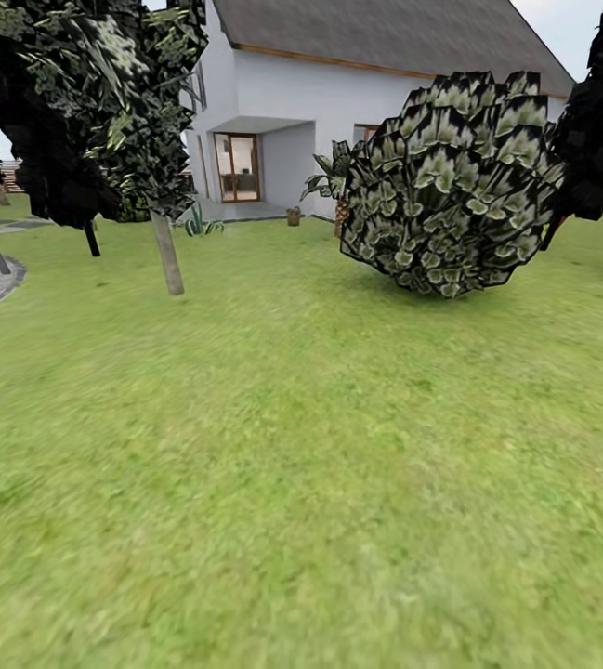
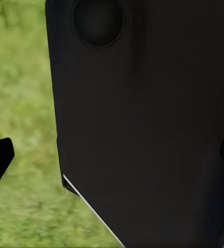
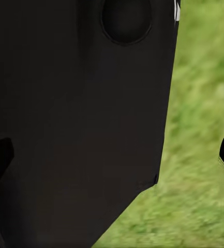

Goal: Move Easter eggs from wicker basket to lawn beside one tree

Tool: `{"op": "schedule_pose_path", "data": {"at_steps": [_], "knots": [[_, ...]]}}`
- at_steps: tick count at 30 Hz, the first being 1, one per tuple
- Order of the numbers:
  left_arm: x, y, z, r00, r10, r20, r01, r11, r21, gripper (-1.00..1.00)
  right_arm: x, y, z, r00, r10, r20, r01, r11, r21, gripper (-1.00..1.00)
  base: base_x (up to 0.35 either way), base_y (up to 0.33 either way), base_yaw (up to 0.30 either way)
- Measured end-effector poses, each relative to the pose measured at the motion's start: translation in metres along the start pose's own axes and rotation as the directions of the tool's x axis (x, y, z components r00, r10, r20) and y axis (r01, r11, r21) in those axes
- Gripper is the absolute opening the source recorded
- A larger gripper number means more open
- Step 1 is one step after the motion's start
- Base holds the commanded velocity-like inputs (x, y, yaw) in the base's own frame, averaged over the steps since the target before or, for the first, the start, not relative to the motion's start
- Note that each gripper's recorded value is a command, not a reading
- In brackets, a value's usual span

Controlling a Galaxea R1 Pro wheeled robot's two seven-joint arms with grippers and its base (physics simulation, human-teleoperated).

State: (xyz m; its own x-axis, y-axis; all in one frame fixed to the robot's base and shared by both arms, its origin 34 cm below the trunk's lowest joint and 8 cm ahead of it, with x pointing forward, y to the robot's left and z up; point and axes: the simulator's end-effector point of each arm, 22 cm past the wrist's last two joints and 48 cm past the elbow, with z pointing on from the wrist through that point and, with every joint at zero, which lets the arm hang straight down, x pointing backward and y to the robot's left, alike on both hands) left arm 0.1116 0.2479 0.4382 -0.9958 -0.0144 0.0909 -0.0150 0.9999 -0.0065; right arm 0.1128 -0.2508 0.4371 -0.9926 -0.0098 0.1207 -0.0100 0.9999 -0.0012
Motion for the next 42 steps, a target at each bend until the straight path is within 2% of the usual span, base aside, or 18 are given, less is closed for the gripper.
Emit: {"op": "schedule_pose_path", "data": {"at_steps": [25, 42], "knots": [[0.0003, 0.0000, 0.0000, 1.000, 0.000, -0.001, 0.000, 1.000, 0.000, 1.00, 0.0004, -0.0022, 0.0000, 1.000, -0.002, -0.002, 0.002, 1.000, 0.001, 1.00, 0.323, 0.001, 0.000], [0.0003, 0.0012, 0.0000, 1.000, 0.000, -0.001, 0.000, 1.000, -0.002, 1.00, 0.0010, 0.0002, 0.0000, 1.000, 0.000, -0.003, 0.000, 1.000, -0.001, 1.00, 0.323, 0.069, 0.000]]}}
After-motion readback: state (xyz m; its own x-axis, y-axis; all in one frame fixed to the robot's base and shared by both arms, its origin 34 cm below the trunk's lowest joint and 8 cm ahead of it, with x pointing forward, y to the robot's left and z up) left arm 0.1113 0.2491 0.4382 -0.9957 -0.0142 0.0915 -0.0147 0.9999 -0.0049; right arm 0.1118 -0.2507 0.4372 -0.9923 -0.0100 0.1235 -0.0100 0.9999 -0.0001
